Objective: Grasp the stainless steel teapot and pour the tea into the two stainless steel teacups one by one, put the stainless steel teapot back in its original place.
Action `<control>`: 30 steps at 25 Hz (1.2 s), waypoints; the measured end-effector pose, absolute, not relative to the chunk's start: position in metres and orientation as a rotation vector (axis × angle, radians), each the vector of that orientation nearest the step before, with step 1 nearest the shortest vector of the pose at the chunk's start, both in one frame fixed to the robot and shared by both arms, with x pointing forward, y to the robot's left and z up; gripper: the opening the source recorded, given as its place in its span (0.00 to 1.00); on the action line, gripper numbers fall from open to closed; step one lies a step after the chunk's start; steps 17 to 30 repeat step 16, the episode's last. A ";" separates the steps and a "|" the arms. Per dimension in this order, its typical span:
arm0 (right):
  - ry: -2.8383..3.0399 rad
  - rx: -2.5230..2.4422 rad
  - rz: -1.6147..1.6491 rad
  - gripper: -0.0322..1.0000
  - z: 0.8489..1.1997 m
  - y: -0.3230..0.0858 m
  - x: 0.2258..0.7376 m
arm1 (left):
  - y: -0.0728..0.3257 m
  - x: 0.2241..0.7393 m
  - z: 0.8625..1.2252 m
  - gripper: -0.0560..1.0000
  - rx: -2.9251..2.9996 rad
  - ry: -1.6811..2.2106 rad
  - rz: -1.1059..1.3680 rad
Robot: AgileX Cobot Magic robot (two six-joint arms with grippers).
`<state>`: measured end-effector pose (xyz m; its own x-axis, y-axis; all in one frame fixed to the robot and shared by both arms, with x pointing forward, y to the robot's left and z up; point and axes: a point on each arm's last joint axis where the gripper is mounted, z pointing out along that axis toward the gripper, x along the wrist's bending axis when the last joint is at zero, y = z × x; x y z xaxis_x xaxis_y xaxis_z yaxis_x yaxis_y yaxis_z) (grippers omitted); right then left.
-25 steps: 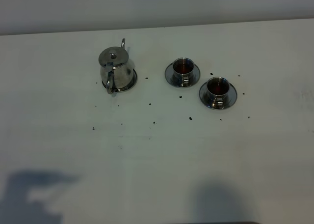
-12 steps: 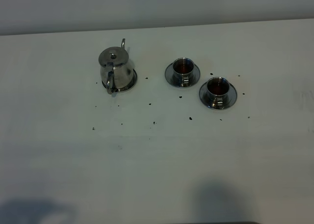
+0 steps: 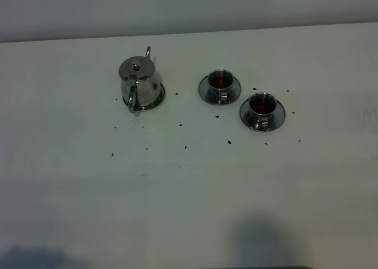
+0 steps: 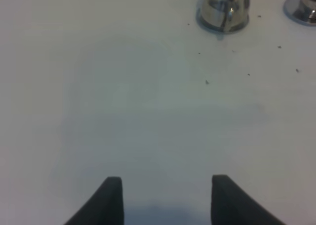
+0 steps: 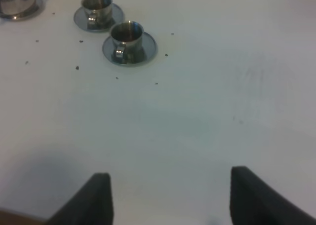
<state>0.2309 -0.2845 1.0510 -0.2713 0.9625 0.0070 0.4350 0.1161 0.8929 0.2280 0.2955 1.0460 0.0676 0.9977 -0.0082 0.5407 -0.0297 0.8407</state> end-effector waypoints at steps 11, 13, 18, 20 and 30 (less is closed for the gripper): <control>1.787 1.359 1.107 0.52 1.051 -0.285 0.231 | 0.296 0.228 1.046 0.47 1.661 1.550 0.837; 1.787 1.359 1.107 0.52 1.051 -0.285 0.231 | 0.296 0.228 1.046 0.47 1.661 1.550 0.837; 1.787 1.359 1.107 0.52 1.051 -0.285 0.231 | 0.296 0.228 1.046 0.47 1.660 1.551 0.836; 1.787 1.359 1.107 0.52 1.051 -0.285 0.231 | 0.296 0.228 1.046 0.47 1.660 1.551 0.836; 1.787 1.359 1.107 0.52 1.051 -0.285 0.231 | 0.296 0.228 1.046 0.47 1.660 1.551 0.836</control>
